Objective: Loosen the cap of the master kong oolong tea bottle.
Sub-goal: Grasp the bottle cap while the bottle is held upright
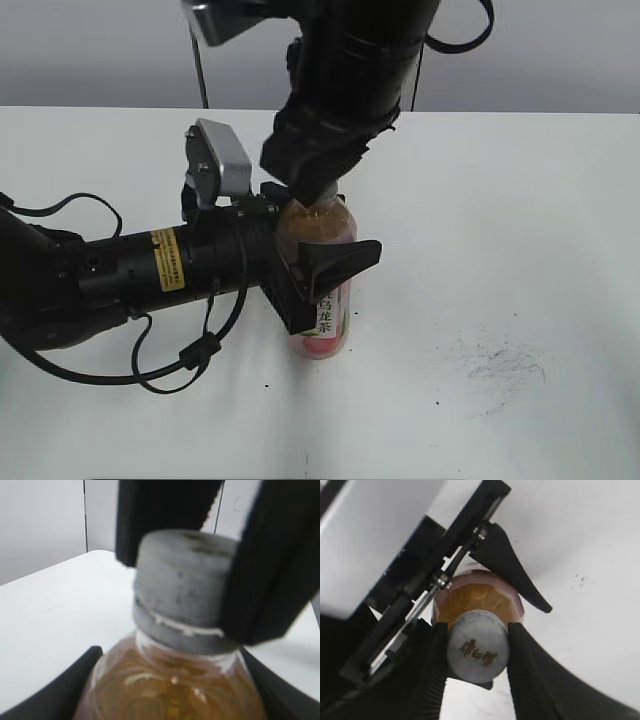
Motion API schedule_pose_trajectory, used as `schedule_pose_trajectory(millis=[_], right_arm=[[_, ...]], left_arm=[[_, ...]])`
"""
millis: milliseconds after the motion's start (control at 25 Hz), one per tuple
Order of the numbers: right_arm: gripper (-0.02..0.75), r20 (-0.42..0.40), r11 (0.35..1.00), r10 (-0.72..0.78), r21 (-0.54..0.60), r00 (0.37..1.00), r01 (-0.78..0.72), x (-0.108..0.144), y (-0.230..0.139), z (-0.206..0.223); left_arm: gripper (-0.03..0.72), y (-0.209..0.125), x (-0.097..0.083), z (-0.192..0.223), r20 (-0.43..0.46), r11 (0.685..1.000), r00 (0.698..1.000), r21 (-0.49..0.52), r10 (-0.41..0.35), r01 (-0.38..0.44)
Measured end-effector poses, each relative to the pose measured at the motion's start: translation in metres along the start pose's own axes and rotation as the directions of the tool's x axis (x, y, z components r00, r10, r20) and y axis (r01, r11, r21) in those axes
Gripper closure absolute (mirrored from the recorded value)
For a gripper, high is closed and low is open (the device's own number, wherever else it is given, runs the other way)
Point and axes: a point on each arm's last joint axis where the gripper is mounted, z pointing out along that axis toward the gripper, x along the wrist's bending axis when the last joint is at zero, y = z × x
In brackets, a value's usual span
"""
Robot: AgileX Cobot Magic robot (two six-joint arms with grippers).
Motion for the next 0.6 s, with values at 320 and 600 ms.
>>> schedule_pose_trajectory(millis=[320,600], right_arm=[[0.464,0.001,0.727,-0.686,0.0,0.727,0.686,0.0,0.0001,0.0],[0.464,0.001,0.154,-0.988,-0.006,0.154,0.988,0.0005,0.0002,0.0]], left_arm=[[0.24,-0.0001,-0.0004,0.0,0.004,1.0,1.0,0.001,0.003,-0.003],[0.24,-0.0002,-0.0005,0.0,0.005,1.0,1.0,0.002,0.007,-0.007]])
